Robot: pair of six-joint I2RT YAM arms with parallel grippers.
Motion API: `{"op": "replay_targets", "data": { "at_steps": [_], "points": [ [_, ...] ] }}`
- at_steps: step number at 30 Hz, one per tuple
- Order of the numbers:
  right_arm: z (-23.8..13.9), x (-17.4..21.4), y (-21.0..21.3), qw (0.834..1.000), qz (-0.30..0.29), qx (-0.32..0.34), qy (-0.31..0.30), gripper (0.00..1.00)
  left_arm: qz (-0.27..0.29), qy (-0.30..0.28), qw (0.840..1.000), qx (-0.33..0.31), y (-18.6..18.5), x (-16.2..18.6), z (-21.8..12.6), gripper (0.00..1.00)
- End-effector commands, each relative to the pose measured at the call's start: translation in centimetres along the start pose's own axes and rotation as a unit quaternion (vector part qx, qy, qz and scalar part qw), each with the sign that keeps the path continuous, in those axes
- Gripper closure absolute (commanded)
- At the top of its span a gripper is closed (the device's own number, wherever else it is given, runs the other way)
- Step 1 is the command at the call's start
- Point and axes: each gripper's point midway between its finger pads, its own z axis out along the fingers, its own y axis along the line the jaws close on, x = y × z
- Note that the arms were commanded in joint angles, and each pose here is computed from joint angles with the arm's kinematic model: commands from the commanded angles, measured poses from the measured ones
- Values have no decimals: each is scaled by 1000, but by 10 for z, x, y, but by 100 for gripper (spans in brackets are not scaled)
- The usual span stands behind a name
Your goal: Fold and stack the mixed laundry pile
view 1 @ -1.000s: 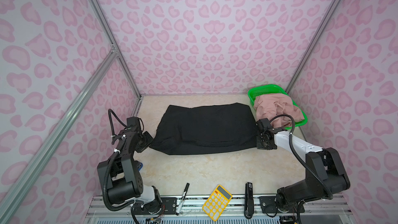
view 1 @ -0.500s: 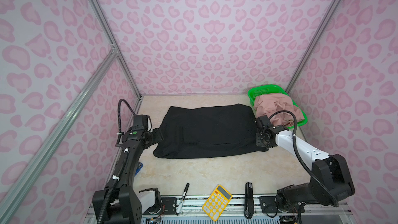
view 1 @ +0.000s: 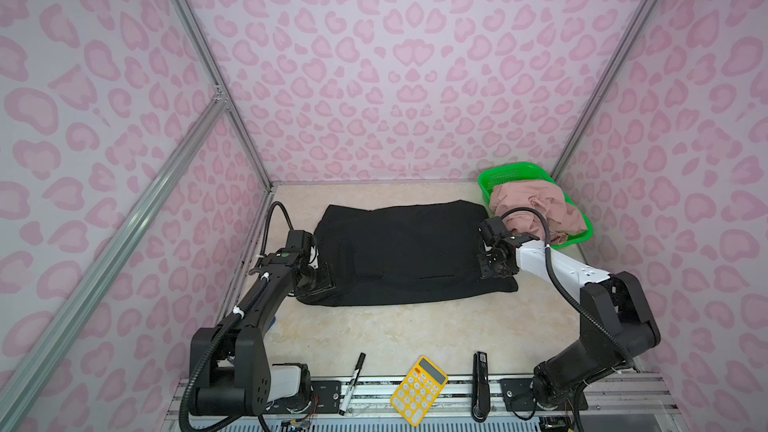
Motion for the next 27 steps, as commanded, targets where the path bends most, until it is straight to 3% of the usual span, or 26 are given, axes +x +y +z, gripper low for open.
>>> {"op": "replay_targets", "data": {
  "at_steps": [1,7,9,12,13,25,27],
  "points": [
    [10,-2,-6,1000,23,2,10,42,-15,-8,1000,-18,3,-12,7,36],
    [23,-1,-25,998,52,17,16,46,-51,-12,999,-11,3,-16,26,50],
    [27,0,-27,998,53,22,20,49,-62,-8,998,-11,4,-15,36,62],
    [31,3,-29,998,54,29,30,54,-73,-5,996,-42,16,-17,44,90],
    [32,4,-29,998,56,29,31,55,-75,-9,996,-54,20,-19,44,95],
    [34,15,-28,997,65,29,40,70,-117,-77,986,-93,55,-56,-12,97],
    [32,14,-24,997,59,28,39,70,-121,-64,985,-101,62,-51,-7,91]
  ]
}}
